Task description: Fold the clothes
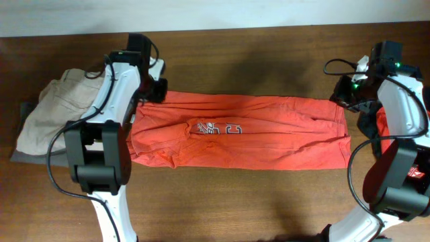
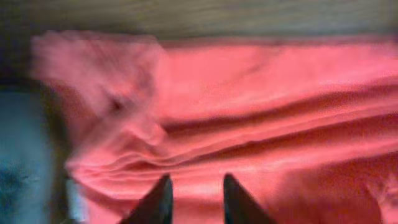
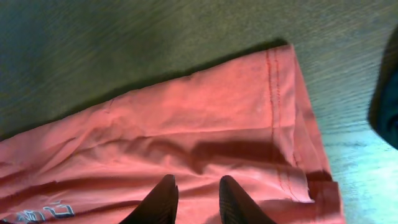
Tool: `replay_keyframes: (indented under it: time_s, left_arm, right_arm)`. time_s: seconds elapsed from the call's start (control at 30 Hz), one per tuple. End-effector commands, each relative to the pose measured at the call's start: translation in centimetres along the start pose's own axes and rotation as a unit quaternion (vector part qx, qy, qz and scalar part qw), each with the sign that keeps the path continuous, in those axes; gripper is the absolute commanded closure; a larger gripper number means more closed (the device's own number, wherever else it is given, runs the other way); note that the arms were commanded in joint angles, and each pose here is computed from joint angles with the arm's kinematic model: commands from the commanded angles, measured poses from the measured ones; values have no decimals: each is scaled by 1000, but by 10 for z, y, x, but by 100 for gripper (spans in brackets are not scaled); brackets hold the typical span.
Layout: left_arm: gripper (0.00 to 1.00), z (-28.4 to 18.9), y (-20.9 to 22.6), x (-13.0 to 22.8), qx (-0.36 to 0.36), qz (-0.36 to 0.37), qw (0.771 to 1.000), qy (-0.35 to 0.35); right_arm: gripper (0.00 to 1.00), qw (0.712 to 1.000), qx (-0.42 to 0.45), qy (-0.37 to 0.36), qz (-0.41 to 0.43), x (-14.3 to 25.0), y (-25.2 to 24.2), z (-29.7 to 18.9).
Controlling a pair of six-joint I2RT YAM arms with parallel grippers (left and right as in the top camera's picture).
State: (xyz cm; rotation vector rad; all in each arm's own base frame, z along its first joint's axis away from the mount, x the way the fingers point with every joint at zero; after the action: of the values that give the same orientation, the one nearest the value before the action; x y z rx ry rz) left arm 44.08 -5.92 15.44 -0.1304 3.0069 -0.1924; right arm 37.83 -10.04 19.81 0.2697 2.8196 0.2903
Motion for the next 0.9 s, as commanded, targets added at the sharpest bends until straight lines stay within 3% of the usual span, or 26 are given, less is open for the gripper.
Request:
replay_keyframes:
  time_s: [0.0, 0.13, 0.23, 0.5, 0.87]
  left_arm:
    - [77, -4, -24, 17, 37, 30, 998, 37]
    - [78, 8, -34, 36, 15, 48, 996, 77]
    - [84, 23, -33, 52, -6, 39, 994, 106]
    - [85, 60, -18, 82, -21, 24, 989, 148]
    - [85, 78, -9, 93, -46, 24, 988, 145]
  right_arm:
    - [77, 1000, -14, 26, 5, 0, -6, 28]
    - [88, 998, -16, 53, 35, 1, -14, 58]
    - [96, 996, -19, 78, 46, 6, -18, 77]
    - [96, 992, -10, 108, 62, 12, -30, 119]
    - [96, 999, 43, -12, 31, -23, -45, 133]
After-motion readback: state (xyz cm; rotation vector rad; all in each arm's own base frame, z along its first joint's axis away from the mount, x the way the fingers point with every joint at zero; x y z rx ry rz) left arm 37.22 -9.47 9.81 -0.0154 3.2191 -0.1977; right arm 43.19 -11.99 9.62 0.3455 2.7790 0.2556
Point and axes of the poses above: each gripper's point midway between its finger pads, its own z axis out along the fingers, its own y axis along the line the jaws close on, x = y × z, the point moved 10 cm from there along -z, back along the fingers, and after that the axes turned 15 degrees about -z, right-handed, at the moved point
